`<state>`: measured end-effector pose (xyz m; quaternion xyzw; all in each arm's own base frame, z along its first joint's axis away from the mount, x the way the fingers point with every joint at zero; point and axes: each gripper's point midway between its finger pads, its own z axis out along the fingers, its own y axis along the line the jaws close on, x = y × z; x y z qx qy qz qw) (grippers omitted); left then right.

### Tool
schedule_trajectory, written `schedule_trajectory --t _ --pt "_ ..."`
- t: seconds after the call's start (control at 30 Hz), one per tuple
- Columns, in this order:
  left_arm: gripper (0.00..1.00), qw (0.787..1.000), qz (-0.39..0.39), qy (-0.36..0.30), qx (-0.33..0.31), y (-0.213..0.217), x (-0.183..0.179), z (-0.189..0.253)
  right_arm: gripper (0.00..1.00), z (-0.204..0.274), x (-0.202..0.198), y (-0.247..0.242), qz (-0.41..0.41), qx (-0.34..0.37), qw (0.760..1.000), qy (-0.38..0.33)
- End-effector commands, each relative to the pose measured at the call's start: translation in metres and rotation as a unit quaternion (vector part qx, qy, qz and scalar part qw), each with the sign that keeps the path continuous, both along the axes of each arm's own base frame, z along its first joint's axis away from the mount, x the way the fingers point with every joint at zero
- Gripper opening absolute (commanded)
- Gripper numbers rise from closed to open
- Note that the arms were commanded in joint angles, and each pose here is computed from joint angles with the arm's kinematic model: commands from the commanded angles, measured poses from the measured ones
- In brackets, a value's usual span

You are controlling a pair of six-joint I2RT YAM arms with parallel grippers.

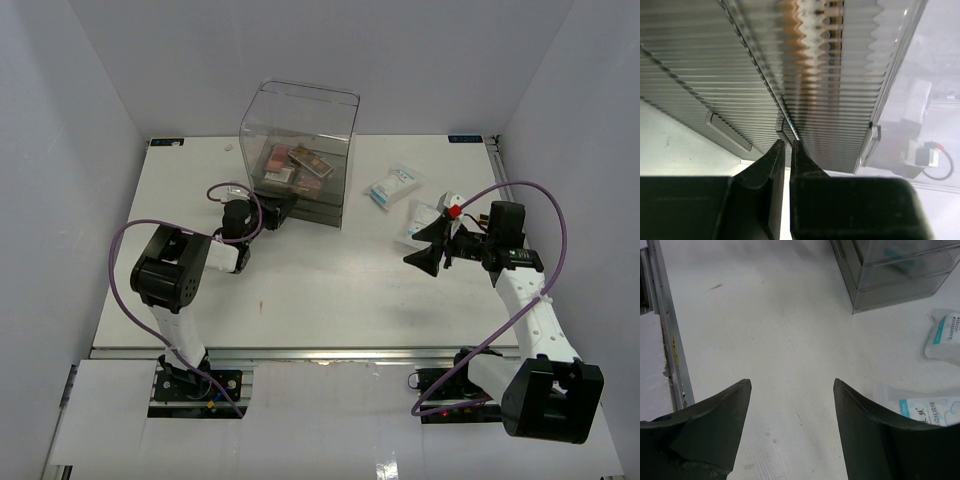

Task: Organize the makeup

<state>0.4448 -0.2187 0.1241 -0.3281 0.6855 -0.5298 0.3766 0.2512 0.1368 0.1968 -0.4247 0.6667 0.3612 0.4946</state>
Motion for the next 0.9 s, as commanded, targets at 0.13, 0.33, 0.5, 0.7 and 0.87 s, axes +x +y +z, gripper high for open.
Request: schedule_trajectory --t 0.13,0.33,0.5,0.7,0.87 --pt "0.13 0.999 -0.016 -0.027 0.012 0.010 -0.047 0.000 0.73 0.004 0.005 -0.007 -0.018 0.001 1.000 -0.011" --pt "0.16 0.999 -0.024 -0.028 0.018 0.020 -0.085 -0.001 0.74 -0.004 0.019 -0.017 -0.066 -0.010 0.998 0.022" --pt "0.34 0.999 -0.023 -0.017 0.029 0.028 -0.097 -0.004 0.76 -0.015 0.038 -0.034 -0.139 -0.037 0.988 0.056" --pt "0.63 0.999 -0.028 -0.013 0.034 0.035 -0.097 0.001 0.84 -0.019 0.050 -0.049 -0.197 -0.056 0.976 0.075" --pt "0.66 0.998 -0.039 -0.031 0.036 0.041 -0.105 0.012 0.87 -0.021 0.061 -0.062 -0.245 -0.067 0.963 0.089"
